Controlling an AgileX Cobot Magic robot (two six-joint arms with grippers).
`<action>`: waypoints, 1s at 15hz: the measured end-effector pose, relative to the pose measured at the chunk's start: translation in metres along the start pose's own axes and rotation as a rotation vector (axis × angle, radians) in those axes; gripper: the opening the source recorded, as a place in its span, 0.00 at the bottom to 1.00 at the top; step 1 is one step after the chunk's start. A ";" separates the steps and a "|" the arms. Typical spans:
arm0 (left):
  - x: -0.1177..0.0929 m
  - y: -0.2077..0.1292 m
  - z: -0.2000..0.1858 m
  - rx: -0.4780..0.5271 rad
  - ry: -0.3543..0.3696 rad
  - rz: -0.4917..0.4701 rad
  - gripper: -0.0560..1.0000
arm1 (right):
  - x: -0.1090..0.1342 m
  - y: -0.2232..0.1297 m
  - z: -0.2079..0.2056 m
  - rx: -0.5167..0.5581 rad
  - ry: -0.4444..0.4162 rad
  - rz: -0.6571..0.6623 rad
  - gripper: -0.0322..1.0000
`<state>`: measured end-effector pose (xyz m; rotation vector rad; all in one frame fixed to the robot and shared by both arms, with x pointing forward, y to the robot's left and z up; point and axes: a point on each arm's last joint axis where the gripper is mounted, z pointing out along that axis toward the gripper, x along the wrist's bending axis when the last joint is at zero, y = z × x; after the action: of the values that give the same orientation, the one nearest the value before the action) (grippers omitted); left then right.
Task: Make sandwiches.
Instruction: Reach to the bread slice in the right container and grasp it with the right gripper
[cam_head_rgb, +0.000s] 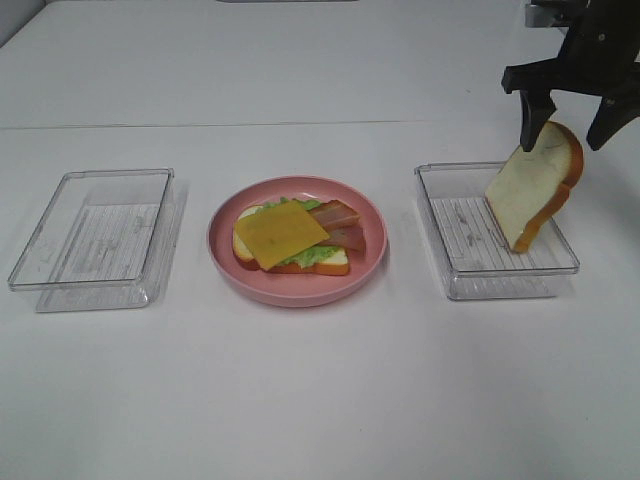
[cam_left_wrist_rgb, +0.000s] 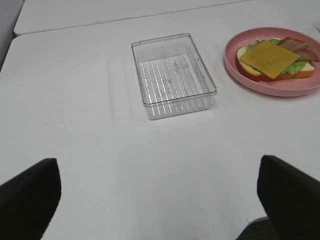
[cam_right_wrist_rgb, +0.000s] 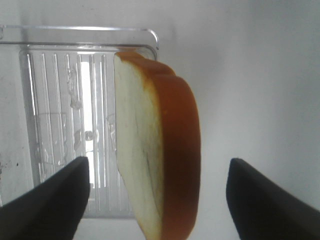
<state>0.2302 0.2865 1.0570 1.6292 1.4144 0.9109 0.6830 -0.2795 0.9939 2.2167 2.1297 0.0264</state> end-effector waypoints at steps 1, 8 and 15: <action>0.000 0.000 0.000 0.000 0.000 0.000 0.99 | 0.001 0.006 0.006 0.000 0.000 -0.005 0.75; 0.000 0.000 0.000 0.000 0.000 0.000 0.99 | 0.011 0.014 0.041 0.068 0.085 -0.021 0.70; 0.000 0.000 0.000 0.000 0.000 0.000 0.99 | 0.012 0.014 0.040 0.069 0.096 -0.016 0.25</action>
<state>0.2302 0.2865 1.0570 1.6292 1.4144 0.9109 0.6995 -0.2694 0.9539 2.2802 2.2305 0.0613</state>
